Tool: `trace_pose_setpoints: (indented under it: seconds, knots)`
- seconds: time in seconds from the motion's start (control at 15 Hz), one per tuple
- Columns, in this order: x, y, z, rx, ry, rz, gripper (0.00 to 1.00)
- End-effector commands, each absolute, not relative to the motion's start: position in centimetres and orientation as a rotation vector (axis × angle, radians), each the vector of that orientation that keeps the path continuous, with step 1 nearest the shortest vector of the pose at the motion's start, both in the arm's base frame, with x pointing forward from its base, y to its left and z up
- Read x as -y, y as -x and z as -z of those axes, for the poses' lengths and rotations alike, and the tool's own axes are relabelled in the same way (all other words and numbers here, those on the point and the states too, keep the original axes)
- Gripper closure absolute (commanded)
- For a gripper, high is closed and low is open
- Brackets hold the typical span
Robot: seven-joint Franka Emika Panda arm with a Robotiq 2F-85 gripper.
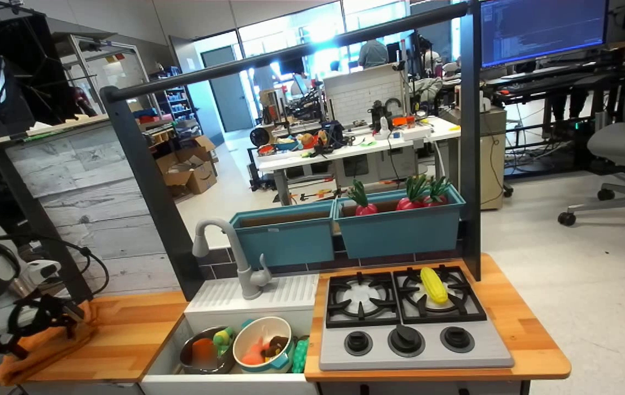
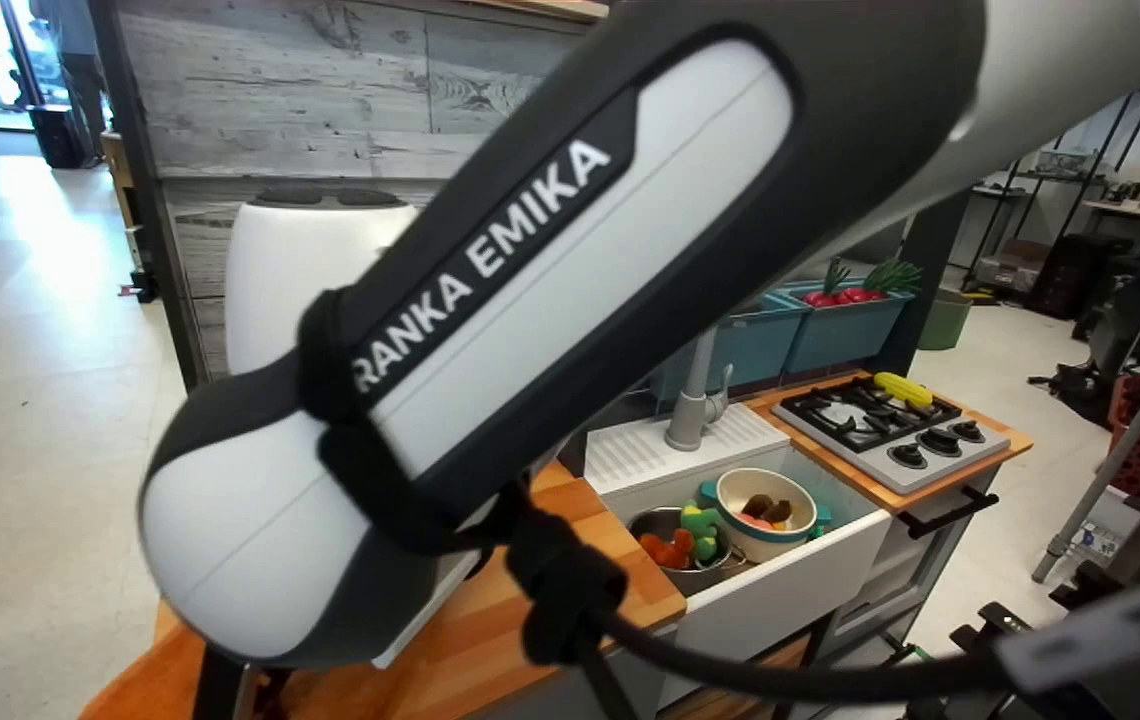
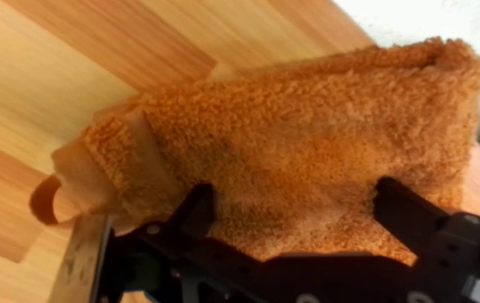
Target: Pick up all the plush toys from the counter and on the stove and put them in the pots, then wipe the counter with the cloth
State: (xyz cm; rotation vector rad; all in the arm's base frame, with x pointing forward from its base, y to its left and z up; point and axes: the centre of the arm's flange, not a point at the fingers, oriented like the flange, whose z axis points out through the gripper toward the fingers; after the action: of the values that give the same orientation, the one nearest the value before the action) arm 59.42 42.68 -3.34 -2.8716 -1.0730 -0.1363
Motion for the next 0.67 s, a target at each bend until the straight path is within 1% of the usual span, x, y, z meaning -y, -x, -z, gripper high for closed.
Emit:
trace_pose_setpoints:
  seconds: [0.0, 0.27, 0.6]
  knots:
    - [-45.1, -60.5, 6.8, 1.110, 2.787, -0.019, 0.00]
    - [-37.8, -59.2, 6.7, 0.976, 2.906, -0.196, 0.00]
    - [-27.3, -58.7, 4.7, 0.644, 3.109, -0.274, 0.00]
